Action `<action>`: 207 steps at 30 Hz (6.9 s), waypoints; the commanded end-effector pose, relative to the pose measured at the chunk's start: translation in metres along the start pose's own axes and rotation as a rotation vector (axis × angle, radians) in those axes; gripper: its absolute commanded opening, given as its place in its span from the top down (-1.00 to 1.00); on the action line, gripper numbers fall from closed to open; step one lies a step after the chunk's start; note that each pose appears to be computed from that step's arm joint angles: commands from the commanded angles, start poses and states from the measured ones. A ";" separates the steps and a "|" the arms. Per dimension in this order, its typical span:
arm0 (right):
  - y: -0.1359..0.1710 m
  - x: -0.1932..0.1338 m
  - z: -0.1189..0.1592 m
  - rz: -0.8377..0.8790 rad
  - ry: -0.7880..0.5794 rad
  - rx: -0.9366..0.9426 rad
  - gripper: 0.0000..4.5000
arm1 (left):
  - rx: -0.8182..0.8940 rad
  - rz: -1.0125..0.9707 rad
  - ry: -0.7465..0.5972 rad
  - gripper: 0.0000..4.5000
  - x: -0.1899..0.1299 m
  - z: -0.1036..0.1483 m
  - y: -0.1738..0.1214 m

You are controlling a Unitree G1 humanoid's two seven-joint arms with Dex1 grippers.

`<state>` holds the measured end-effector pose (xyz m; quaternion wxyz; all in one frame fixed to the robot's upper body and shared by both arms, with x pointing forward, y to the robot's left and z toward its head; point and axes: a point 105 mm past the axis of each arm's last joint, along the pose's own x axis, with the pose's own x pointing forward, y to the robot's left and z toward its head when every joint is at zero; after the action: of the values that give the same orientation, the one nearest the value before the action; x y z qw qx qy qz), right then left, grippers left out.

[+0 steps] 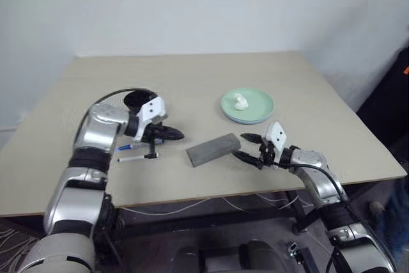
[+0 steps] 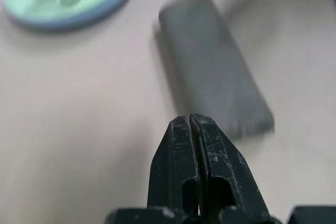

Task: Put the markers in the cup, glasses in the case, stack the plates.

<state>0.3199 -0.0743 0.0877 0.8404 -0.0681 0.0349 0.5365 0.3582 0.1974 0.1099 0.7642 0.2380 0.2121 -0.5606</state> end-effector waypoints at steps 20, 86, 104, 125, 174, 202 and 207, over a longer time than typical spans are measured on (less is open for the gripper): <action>-0.003 0.010 0.016 -0.007 -0.031 -0.042 -0.50 | 0.051 -0.034 0.340 -0.34 -0.049 -0.056 -0.013; -0.017 0.011 0.010 -0.034 0.038 -0.039 -0.50 | -0.142 0.051 0.508 -0.73 -0.032 -0.056 0.024; -0.021 0.014 0.010 -0.063 0.035 -0.051 -0.50 | -0.190 -0.125 0.508 -0.57 -0.037 -0.058 0.003; -0.023 0.016 0.009 -0.074 0.030 -0.044 -0.50 | -0.137 -0.154 0.428 0.97 -0.029 -0.052 0.000; -0.021 0.015 0.007 -0.052 0.052 -0.056 -0.50 | -0.033 1.110 -0.593 -0.17 -0.071 0.049 0.097; -0.022 0.020 0.007 -0.036 0.051 -0.070 -0.50 | -0.069 0.216 -0.071 -0.98 -0.121 0.047 0.038; -0.023 0.022 0.008 -0.035 0.047 -0.073 -0.50 | -0.084 0.172 0.143 -0.98 -0.125 0.024 0.035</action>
<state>0.3455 -0.0658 0.0776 0.8470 -0.0984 0.0667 0.5181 0.3573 0.2854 0.1961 0.8120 0.2321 0.2656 -0.4651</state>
